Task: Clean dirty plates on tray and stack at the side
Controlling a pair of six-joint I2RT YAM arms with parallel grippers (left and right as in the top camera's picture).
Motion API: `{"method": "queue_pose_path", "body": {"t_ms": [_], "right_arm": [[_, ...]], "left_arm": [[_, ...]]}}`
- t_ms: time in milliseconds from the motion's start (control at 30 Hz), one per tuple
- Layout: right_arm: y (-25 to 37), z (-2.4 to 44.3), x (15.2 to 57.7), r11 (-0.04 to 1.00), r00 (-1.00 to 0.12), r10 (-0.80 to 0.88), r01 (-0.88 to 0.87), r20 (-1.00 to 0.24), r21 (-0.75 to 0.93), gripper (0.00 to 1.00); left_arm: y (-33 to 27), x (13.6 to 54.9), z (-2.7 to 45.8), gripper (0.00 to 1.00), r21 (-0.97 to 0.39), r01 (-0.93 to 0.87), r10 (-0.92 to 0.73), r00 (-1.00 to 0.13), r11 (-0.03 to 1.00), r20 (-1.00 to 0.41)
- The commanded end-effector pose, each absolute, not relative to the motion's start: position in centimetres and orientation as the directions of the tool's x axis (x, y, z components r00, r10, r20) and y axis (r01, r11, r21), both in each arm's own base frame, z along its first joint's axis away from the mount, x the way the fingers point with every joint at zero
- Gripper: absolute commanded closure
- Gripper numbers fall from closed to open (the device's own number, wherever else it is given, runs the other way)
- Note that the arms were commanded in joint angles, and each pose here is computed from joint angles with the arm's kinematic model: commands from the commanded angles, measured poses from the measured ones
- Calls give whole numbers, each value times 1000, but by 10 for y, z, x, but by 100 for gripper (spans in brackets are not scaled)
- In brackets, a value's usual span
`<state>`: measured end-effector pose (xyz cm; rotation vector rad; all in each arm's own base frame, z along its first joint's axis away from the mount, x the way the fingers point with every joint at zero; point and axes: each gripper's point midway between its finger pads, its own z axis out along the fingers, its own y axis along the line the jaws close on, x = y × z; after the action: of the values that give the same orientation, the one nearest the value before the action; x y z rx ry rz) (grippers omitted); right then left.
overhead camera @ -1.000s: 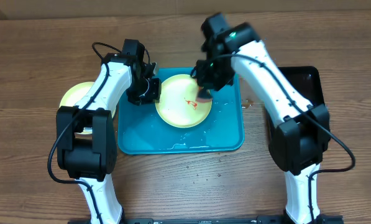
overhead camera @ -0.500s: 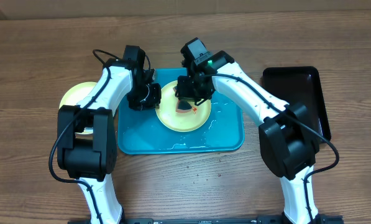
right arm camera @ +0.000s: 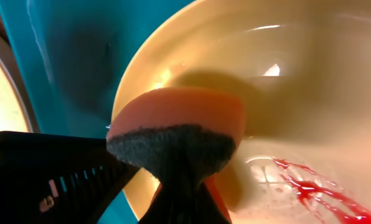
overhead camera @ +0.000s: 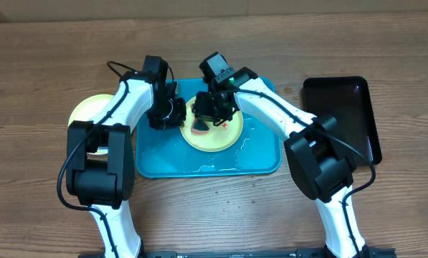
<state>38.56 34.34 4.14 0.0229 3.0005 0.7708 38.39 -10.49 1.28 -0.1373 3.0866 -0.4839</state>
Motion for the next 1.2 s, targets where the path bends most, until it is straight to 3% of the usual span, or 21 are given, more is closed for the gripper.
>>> {"method": "queue_pose_path", "body": {"t_ms": [0, 267, 733, 1000, 1167], "right_arm": [[348, 26, 378, 867, -998, 47, 56, 32, 496, 96], [347, 23, 374, 866, -998, 40, 63, 57, 496, 96], [295, 8, 384, 947, -995, 98, 101, 24, 306, 96], [246, 24, 405, 981, -992, 121, 115, -32, 157, 96], [243, 38, 417, 989, -996, 33, 21, -83, 145, 96]], "left_arm": [[-108, 385, 18, 96, -317, -89, -99, -995, 944, -16], [-113, 378, 10, 96, -465, -6, -24, -999, 885, -34], [-84, 378, 4, 96, -455, -52, -71, -997, 889, -26], [-85, 377, 4, 96, -455, -53, -71, -997, 889, -23], [-85, 377, 4, 96, -455, -53, -71, -997, 889, -23]]}}
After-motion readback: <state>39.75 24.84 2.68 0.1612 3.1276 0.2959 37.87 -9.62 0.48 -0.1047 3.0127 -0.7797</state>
